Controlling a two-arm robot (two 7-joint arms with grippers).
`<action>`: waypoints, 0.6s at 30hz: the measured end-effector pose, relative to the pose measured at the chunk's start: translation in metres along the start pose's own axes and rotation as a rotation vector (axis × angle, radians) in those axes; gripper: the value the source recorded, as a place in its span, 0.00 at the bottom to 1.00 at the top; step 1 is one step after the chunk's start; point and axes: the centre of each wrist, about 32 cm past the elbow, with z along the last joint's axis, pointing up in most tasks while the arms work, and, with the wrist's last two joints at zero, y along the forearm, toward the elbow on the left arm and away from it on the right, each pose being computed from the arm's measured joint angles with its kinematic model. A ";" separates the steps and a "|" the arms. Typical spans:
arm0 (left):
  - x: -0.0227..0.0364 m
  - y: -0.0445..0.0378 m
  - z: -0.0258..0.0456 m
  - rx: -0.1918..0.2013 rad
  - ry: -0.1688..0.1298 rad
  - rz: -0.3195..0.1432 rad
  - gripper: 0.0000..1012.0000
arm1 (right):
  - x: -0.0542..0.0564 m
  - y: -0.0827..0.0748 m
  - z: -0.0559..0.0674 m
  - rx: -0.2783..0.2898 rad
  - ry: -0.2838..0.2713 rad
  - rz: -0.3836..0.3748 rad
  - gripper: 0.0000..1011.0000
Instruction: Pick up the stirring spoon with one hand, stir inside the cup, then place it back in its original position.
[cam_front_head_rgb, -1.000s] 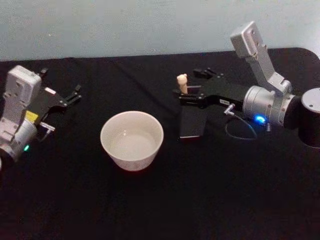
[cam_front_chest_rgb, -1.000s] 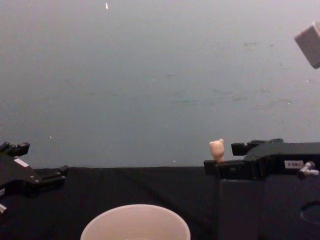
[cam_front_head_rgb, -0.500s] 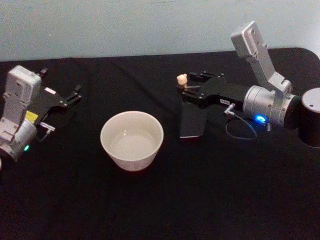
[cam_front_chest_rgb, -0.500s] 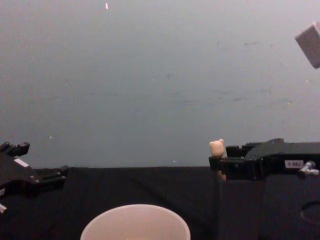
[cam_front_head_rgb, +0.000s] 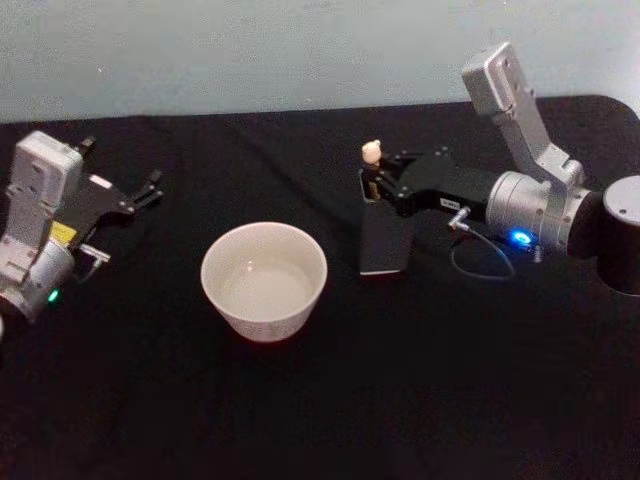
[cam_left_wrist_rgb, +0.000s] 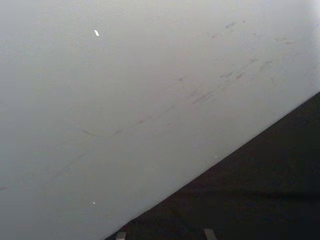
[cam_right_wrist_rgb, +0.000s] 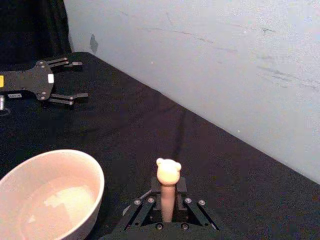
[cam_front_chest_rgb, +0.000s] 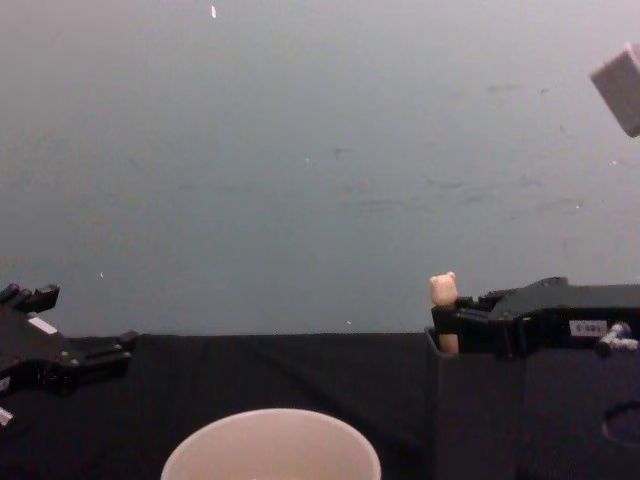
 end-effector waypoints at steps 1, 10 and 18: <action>0.0000 0.0000 0.0000 0.000 0.000 0.000 0.99 | 0.000 0.000 0.000 0.000 0.000 0.000 0.16; 0.0000 0.0000 0.0000 0.000 0.000 0.000 0.99 | -0.002 -0.002 0.000 0.016 0.003 0.003 0.16; 0.0000 0.0000 0.0000 0.000 0.000 0.000 0.99 | -0.003 -0.006 0.004 0.056 0.006 0.007 0.16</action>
